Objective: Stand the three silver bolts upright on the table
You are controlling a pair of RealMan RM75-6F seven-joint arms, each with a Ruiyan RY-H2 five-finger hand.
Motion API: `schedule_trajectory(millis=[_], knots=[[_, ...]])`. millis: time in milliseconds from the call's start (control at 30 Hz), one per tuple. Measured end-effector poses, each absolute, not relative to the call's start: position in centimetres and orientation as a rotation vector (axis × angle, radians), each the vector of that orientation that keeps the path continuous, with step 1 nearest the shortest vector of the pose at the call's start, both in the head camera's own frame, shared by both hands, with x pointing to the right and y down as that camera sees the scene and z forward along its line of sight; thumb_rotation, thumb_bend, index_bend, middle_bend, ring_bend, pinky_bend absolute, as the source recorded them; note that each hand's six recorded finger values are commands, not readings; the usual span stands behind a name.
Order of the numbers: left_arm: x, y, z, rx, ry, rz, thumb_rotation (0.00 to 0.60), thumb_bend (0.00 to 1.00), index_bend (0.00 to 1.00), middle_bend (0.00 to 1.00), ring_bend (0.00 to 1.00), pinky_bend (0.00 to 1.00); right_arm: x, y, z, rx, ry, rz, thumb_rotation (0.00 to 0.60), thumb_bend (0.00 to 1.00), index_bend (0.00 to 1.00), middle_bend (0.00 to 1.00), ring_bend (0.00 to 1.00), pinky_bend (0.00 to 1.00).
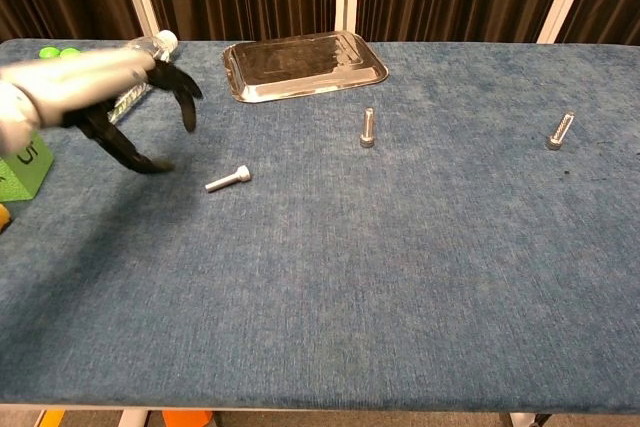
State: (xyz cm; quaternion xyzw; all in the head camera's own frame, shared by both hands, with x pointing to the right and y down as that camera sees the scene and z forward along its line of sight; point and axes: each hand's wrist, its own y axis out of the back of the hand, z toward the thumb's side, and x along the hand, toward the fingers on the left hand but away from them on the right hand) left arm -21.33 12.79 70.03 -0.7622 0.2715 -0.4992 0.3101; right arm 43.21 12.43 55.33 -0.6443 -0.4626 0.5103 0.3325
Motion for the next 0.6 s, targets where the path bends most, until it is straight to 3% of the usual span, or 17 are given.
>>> schedule_trajectory(millis=[167, 600], knots=[[-20.3, 13.1, 72.0, -2.004, 0.733, -1.376, 0.600, 0.23, 0.43, 0.16, 0.01, 0.00, 43.6, 12.6, 55.3, -1.677, -1.216, 1.341, 0.600, 0.37, 0.17, 0.19, 0.00, 0.00], [-18.5, 13.5, 73.7, -1.981, 0.730, -1.405, 0.600, 0.26, 0.49, 0.17, 0.01, 0.00, 44.2, 13.0, 55.1, -1.666, -1.240, 1.363, 0.600, 0.37, 0.17, 0.19, 0.00, 0.00]])
